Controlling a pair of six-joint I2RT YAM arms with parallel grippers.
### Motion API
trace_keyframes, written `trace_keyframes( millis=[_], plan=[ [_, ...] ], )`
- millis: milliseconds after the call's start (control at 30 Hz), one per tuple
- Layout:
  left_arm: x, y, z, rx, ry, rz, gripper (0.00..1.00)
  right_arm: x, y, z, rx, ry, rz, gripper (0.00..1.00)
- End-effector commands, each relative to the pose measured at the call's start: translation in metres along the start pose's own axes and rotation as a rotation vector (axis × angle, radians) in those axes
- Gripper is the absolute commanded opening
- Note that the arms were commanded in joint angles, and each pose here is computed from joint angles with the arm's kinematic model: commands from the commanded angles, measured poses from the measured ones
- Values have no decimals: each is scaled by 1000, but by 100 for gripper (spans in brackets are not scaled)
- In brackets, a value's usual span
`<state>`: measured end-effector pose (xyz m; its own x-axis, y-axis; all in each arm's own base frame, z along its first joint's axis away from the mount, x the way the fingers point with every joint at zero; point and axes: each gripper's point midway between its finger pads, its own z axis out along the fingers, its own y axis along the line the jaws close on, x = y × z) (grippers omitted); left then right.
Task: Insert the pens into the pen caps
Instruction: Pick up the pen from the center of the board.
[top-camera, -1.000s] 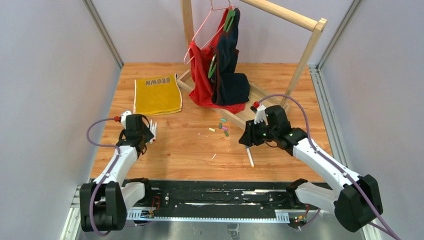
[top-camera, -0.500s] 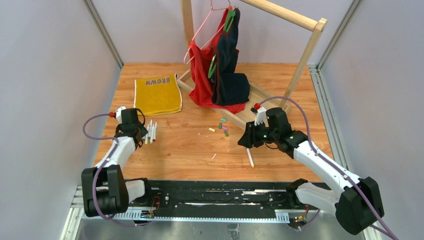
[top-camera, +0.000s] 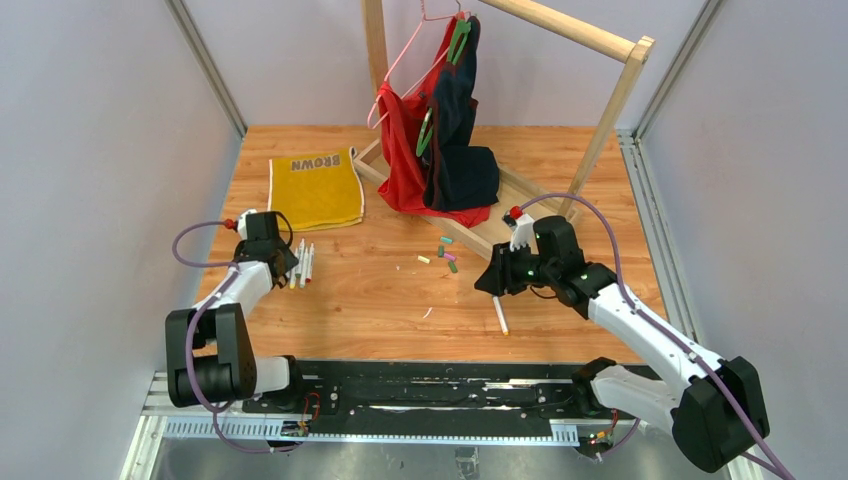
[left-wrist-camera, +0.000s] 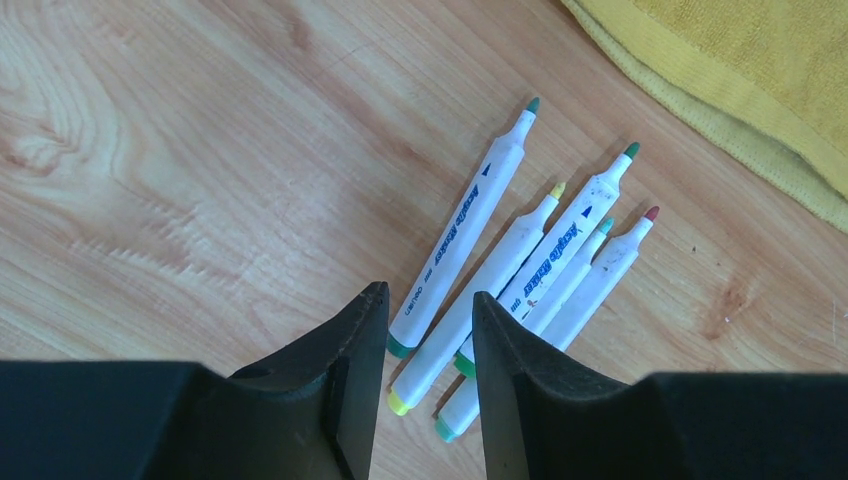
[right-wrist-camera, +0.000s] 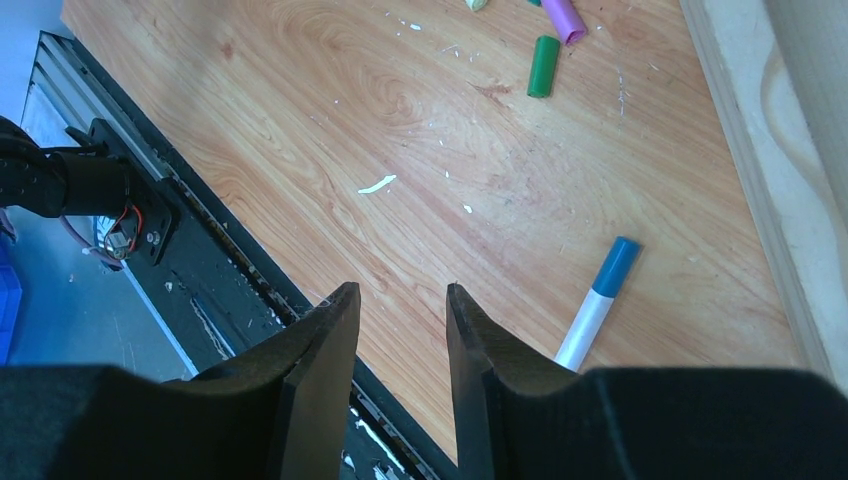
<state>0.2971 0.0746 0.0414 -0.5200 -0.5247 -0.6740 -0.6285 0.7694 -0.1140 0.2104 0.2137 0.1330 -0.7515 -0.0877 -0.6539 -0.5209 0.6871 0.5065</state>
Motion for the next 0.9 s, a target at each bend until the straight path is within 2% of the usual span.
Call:
trace_keyframes(
  millis=[0,633,867],
  plan=[
    [-18,-8,4,11,-25,4,41,0,0,-1,-12,-18,18,38],
    [-5,0,25,-32,95,24,39,3,3,-4,-28,-23,16,37],
    [-1,-1,28,-22,127,32,32,3,3,-8,-19,-35,15,37]
  ],
)
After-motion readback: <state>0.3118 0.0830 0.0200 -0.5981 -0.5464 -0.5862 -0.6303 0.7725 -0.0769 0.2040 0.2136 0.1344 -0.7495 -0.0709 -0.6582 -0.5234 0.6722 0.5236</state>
